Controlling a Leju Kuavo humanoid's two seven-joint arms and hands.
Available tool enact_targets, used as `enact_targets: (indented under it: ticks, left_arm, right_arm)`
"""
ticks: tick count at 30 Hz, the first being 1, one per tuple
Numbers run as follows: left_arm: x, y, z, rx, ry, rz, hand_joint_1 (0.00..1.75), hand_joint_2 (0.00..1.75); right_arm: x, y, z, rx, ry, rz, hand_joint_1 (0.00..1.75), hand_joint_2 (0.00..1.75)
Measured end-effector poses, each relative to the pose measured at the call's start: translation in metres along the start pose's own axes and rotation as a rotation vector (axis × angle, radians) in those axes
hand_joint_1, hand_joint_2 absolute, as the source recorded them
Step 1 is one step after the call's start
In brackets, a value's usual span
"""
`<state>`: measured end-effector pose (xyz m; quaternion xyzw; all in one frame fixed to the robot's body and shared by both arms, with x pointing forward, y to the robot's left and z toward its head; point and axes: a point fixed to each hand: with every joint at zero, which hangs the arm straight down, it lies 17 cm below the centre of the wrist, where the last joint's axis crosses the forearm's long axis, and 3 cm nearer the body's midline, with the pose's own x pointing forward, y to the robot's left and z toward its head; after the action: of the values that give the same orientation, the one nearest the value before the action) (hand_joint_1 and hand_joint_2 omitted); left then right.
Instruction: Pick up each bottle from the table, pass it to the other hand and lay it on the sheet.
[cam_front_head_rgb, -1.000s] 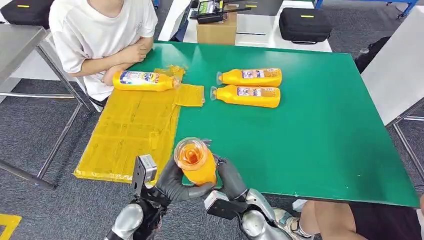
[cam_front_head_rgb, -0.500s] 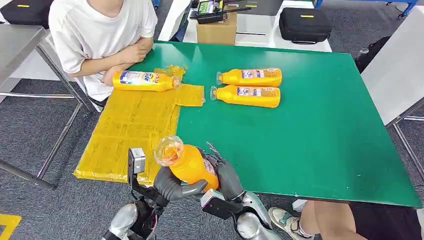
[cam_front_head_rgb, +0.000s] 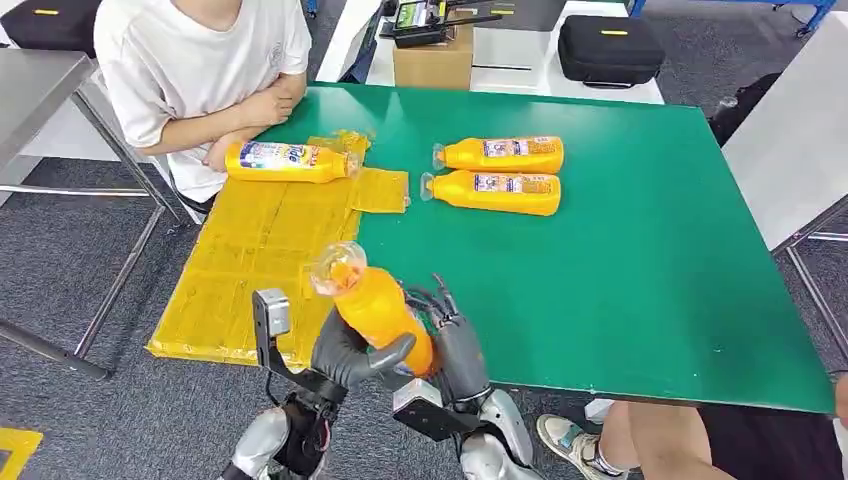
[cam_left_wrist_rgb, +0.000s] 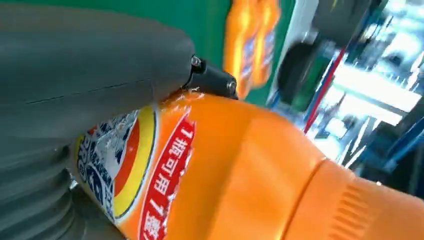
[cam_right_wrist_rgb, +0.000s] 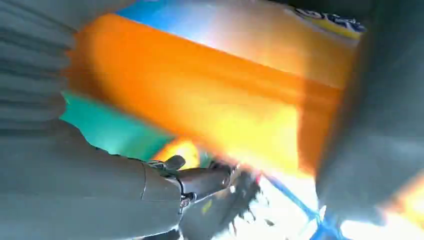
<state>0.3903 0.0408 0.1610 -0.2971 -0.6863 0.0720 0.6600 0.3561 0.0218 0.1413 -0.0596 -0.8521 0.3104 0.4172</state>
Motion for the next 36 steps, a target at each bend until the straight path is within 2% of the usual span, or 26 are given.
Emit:
enact_targets:
  ticks: [4, 9, 19, 23, 33, 36]
  left_arm:
    - [0.037, 0.039, -0.026, 0.163, -0.13, -0.138, 1.75, 1.75]
    - [0.056, 0.057, -0.046, 0.19, -0.196, -0.416, 1.75, 1.75]
    - [0.102, 0.09, -0.077, 0.237, -0.265, -0.599, 1.75, 1.75]
    - [0.123, 0.097, -0.085, 0.27, -0.33, -0.89, 1.75, 1.75]
    - [0.125, 0.111, -0.088, 0.285, -0.315, -0.98, 1.75, 1.75]
    - [0.111, 0.116, -0.099, 0.234, -0.238, -1.285, 1.75, 1.75]
  right_arm:
    - [0.011, -0.011, -0.01, -0.068, -0.024, 0.03, 0.0, 0.0]
    - [0.016, -0.014, -0.017, -0.083, -0.036, 0.04, 0.0, 0.0]
    - [0.017, -0.018, -0.027, -0.093, -0.06, 0.042, 0.0, 0.0]
    - [0.016, -0.015, -0.026, -0.079, -0.065, 0.039, 0.0, 0.0]
    - [0.015, -0.012, -0.025, -0.066, -0.064, 0.034, 0.0, 0.0]
    - [0.018, -0.008, -0.025, -0.039, -0.069, 0.007, 0.0, 0.0]
